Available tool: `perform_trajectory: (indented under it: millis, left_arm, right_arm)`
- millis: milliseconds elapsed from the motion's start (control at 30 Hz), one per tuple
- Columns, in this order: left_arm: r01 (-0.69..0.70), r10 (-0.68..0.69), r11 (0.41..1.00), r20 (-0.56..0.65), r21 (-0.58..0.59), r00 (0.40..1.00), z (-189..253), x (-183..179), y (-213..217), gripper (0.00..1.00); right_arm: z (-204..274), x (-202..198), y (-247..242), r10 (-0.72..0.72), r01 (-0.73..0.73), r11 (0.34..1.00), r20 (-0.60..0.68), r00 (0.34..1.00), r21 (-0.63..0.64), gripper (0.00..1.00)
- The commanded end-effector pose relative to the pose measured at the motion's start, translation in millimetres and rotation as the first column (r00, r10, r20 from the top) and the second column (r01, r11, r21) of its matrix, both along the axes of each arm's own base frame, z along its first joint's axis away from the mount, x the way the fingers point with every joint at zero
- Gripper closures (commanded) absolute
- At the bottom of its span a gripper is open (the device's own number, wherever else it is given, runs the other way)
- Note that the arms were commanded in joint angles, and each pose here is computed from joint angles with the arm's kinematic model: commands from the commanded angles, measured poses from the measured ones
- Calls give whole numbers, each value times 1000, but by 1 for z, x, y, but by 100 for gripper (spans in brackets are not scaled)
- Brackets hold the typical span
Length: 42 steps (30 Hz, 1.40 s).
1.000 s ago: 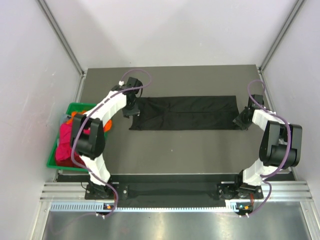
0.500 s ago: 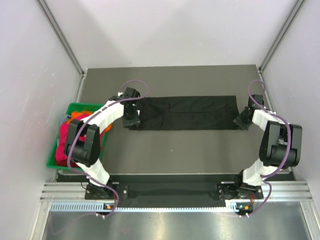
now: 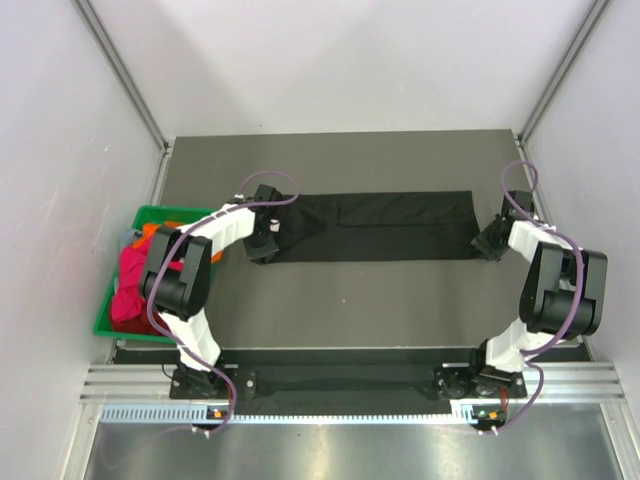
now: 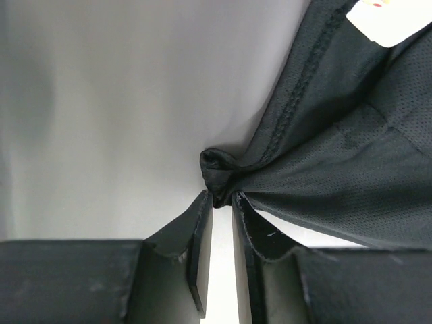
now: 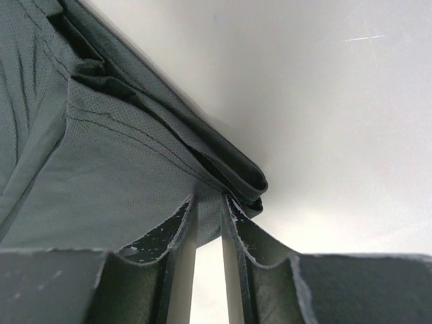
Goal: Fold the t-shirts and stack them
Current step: Fold the tshirt
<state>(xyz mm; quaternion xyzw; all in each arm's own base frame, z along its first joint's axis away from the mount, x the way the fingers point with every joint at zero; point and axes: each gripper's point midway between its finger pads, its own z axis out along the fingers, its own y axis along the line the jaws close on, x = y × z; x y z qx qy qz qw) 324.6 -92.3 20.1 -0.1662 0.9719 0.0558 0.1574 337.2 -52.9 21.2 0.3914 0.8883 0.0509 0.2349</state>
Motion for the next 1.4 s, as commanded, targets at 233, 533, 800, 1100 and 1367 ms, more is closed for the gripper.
perform_trajectory:
  millis: [233,533,800,1100,1367]
  left_arm:
    - [-13,11,1000,67,27,998,42,9,8,65]
    - [69,-55,995,185,-70,981,107,39,-13,62]
    - [110,-39,972,321,-207,946,133,115,-19,59]
    - [81,25,949,328,-306,944,114,166,2,63]
    - [152,-24,925,347,-347,937,78,187,-11,66]
  right_arm:
    - [7,-17,-22,-34,32,996,-22,999,-85,78]
    - [43,-14,-20,-33,34,996,17,999,-77,69]
    - [78,-7,-20,4,2,996,66,998,-91,61]
    - [101,1,6,88,-86,996,208,974,-17,56]
    - [116,8,34,129,-142,990,293,947,23,57]
